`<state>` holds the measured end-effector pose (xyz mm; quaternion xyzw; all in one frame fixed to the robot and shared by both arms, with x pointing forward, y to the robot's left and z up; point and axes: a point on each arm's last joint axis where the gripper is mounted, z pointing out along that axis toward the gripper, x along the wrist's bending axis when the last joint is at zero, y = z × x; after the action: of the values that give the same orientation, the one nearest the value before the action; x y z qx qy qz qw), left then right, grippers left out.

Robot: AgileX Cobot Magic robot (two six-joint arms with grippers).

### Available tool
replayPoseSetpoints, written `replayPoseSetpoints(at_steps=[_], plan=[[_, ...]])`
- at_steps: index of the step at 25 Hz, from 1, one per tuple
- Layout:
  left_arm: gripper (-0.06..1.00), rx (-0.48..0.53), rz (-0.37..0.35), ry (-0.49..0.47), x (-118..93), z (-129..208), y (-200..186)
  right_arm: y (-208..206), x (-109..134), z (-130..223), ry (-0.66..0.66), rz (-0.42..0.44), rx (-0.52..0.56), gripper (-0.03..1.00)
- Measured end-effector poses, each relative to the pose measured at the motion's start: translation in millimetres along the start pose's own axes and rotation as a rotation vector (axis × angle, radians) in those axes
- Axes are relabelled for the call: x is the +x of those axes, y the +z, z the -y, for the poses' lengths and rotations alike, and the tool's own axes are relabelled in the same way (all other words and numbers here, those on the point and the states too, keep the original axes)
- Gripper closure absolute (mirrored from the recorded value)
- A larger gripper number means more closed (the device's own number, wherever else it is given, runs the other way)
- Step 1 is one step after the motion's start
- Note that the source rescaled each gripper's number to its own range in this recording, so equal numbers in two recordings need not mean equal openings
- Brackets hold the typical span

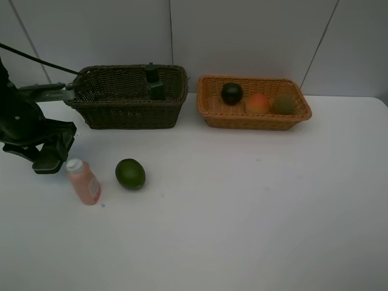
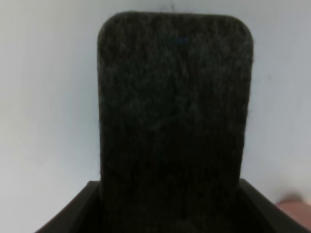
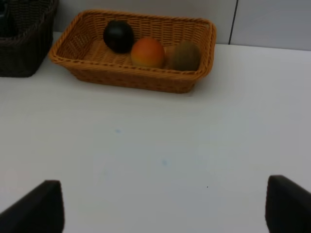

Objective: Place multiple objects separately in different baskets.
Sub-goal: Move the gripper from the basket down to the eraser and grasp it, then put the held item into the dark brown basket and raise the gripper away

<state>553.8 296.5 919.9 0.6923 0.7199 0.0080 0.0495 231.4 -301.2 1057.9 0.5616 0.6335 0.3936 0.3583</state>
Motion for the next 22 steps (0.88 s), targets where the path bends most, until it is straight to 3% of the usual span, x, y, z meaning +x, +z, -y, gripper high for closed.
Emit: replayPoseSetpoints(at_steps=[5,12,22], plan=[[0.55,-0.006,0.014,0.005,-3.9,-14.3,-35.6,0.0,0.0,0.0,0.0,0.0,0.0,-0.03],[0.55,-0.041,0.087,0.008,-13.5,-37.4,-74.3,0.0,0.0,0.0,0.0,0.0,0.0,-0.03],[0.55,-0.277,0.153,0.077,-22.9,-70.3,-115.4,0.0,0.0,0.0,0.0,0.0,0.0,-0.03]])
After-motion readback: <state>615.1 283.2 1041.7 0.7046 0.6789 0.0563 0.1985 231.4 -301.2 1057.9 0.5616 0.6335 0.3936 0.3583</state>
